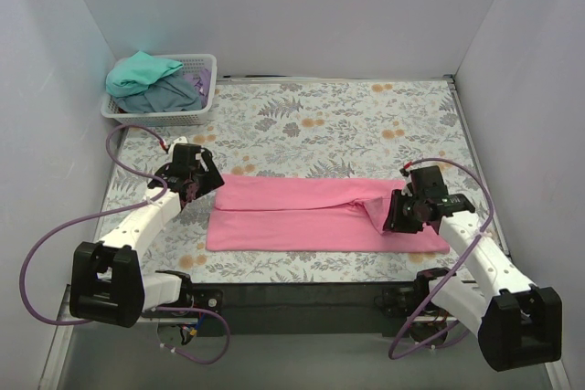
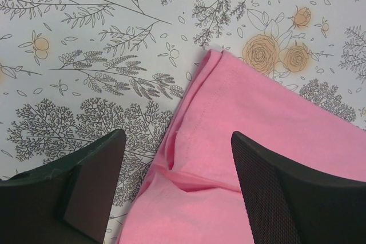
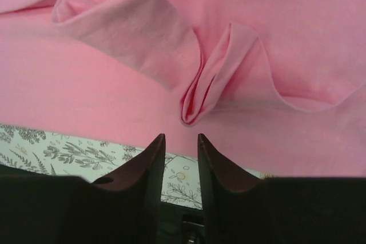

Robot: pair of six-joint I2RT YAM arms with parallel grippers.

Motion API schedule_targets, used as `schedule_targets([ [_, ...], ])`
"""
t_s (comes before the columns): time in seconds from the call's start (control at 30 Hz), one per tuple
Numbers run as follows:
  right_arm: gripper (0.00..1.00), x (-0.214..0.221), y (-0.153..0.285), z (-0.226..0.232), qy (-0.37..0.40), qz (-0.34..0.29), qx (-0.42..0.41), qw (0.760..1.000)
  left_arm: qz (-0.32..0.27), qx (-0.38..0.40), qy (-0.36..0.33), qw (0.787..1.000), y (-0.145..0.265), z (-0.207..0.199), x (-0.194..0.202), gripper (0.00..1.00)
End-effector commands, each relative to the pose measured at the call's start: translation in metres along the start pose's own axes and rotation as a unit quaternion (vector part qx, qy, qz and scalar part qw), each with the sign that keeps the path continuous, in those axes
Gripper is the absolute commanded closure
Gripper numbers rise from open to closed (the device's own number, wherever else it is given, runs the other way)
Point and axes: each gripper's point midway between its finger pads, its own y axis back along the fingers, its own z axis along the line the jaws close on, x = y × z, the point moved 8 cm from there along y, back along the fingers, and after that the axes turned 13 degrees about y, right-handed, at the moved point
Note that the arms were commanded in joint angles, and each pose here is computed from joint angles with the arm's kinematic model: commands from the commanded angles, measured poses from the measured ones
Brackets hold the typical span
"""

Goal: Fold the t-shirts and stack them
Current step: Fold the tshirt

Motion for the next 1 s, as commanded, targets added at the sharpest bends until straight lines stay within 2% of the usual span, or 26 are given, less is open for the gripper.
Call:
schedule_targets([
  [0.0,0.62,0.0,0.014,0.008,0.001,-0.016,-0.027,1.0,-0.007,0.011,-0.009,1.0,0.002,-0.003,-0.001,0.26],
  [0.17,0.56,-0.03,0.037,0.014,0.032,-0.082,-0.022,0.996,0.006,0.031,-0.009,0.999,0.004,-0.01,0.002,0.26],
  [0.27,0.55,-0.056,0.044,0.013,0.057,-0.106,-0.005,0.993,0.034,0.062,-0.013,0.997,0.007,-0.025,0.007,0.26],
  [0.47,0.52,-0.101,0.027,0.016,0.086,-0.132,-0.026,0.987,0.081,0.095,-0.052,0.991,0.004,-0.072,0.028,0.26],
  [0.67,0.53,-0.114,-0.012,0.017,0.069,-0.094,-0.054,0.992,0.104,0.077,-0.074,0.989,-0.009,-0.087,0.045,0.26],
  [0.83,0.53,-0.075,-0.039,0.026,0.075,-0.018,-0.098,0.992,0.11,0.07,-0.074,0.989,-0.009,-0.081,0.053,0.26],
  [0.97,0.54,-0.044,-0.032,0.037,0.081,0.019,-0.127,0.988,0.119,0.066,-0.08,0.987,-0.008,-0.077,0.061,0.26],
])
